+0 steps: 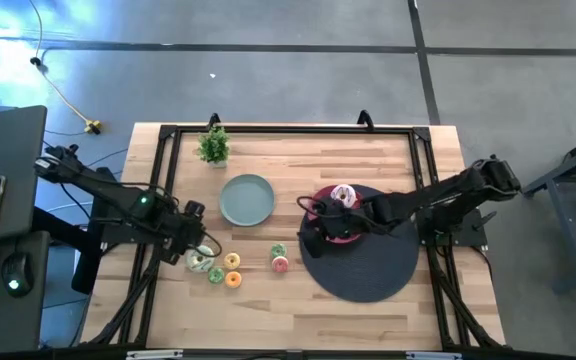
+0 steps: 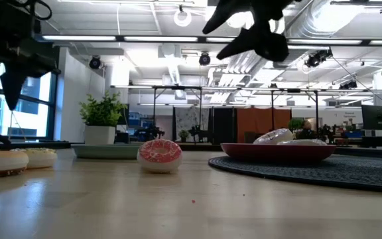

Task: Pick & Place donuts
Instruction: Put the large blue donut on the red plate

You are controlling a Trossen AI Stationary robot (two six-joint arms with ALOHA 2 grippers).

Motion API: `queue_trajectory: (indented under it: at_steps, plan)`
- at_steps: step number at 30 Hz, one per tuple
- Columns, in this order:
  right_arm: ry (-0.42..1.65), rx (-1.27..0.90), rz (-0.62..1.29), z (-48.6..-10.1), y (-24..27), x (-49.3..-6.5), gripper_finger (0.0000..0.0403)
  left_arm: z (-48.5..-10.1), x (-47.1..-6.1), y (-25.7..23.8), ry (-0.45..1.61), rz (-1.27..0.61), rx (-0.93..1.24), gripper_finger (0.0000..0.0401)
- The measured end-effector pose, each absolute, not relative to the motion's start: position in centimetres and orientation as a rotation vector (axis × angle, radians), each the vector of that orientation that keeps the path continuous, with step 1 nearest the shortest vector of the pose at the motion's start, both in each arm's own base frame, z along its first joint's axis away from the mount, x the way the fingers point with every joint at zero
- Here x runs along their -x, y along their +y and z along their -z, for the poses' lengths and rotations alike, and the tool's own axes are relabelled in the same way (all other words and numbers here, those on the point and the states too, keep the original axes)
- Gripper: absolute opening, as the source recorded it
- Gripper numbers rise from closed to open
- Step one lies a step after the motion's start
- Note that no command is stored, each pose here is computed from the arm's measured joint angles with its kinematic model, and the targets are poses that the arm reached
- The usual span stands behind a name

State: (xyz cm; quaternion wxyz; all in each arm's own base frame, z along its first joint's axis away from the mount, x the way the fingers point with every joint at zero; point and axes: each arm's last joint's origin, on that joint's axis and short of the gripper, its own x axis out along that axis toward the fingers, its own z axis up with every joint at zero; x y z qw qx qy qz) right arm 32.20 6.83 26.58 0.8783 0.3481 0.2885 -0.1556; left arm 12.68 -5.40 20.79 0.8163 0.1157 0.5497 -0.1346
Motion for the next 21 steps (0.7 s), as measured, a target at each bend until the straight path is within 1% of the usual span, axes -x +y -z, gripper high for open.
queue_trajectory:
  at_steps: [4, 6, 9, 17, 21]
  plan:
    - [0.606, -0.674, 0.353, -27.6, 6.0, -32.4, 0.0211, -18.6, -12.6, -5.2, 1.193, 0.255, -0.142, 0.0229]
    - [0.606, -0.655, 0.359, -27.8, 5.7, -32.5, 0.0211, -17.8, -12.6, -5.2, 1.186, 0.269, -0.084, 0.0228]
    - [0.603, -0.652, 0.370, -27.8, 5.3, -32.5, 0.0211, -16.5, -12.0, -5.1, 1.252, 0.257, -0.037, 0.0227]
    - [0.620, -0.647, 0.396, -27.4, 5.0, -32.4, 0.0211, -15.2, -11.9, -5.2, 1.241, 0.265, 0.059, 0.0227]
    - [0.618, -0.649, 0.407, -27.4, 4.7, -32.4, 0.0211, -14.7, -12.3, -5.4, 1.165, 0.279, 0.130, 0.0226]
